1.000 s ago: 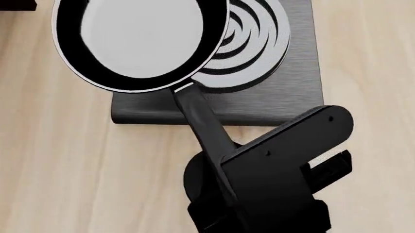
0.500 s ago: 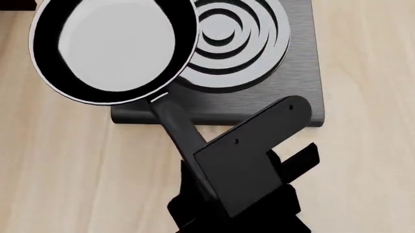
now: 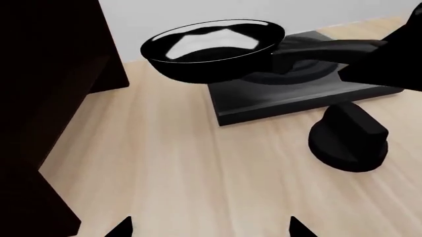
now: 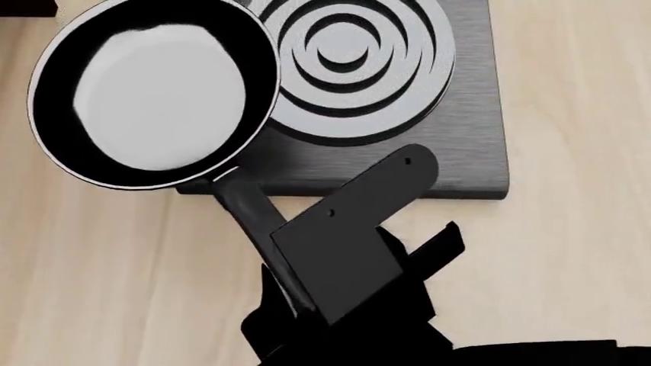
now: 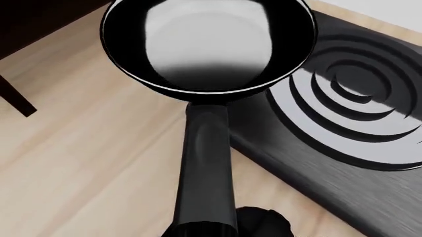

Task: Put the frying pan under the cabinet shelf.

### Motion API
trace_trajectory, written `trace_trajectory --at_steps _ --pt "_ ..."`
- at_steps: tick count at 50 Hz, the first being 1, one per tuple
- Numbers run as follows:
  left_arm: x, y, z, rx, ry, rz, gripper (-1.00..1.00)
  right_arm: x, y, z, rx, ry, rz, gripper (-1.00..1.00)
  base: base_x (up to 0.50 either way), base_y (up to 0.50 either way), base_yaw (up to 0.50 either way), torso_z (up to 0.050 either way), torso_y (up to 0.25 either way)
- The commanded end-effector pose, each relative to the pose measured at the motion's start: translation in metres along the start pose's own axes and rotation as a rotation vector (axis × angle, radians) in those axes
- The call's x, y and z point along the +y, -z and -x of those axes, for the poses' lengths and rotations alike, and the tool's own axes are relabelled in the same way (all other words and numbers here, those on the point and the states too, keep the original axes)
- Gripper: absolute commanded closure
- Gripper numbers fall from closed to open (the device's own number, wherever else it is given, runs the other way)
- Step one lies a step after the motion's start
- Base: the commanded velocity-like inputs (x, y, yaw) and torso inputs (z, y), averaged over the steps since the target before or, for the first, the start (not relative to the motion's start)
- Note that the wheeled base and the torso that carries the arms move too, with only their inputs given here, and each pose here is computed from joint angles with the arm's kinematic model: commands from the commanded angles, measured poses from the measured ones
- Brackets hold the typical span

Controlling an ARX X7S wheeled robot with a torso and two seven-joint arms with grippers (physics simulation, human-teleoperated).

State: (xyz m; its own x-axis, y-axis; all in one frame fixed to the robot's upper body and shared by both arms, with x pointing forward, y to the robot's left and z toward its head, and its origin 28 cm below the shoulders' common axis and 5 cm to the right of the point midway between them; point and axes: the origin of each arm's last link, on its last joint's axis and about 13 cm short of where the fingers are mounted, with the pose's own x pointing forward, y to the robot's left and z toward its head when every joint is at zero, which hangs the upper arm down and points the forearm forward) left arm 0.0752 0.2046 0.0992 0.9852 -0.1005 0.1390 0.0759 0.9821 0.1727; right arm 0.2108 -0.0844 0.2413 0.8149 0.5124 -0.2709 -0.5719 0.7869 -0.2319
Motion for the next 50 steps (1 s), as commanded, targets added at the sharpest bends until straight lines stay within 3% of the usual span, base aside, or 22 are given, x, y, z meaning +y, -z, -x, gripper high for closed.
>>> trace_trajectory --at_steps 1,50 --pt "0.0 0.0 0.001 -0.002 0.001 0.009 -1.0 -0.003 -0.01 -0.002 -0.018 0.003 0.036 1.0 0.0 0.0 0.0 0.0 0.0" --pt "-0.001 0.006 0.006 0.012 -0.001 0.043 -1.0 0.003 -0.03 -0.017 0.073 -0.054 0.187 1.0 0.0 0.0 0.0 0.0 0.002"
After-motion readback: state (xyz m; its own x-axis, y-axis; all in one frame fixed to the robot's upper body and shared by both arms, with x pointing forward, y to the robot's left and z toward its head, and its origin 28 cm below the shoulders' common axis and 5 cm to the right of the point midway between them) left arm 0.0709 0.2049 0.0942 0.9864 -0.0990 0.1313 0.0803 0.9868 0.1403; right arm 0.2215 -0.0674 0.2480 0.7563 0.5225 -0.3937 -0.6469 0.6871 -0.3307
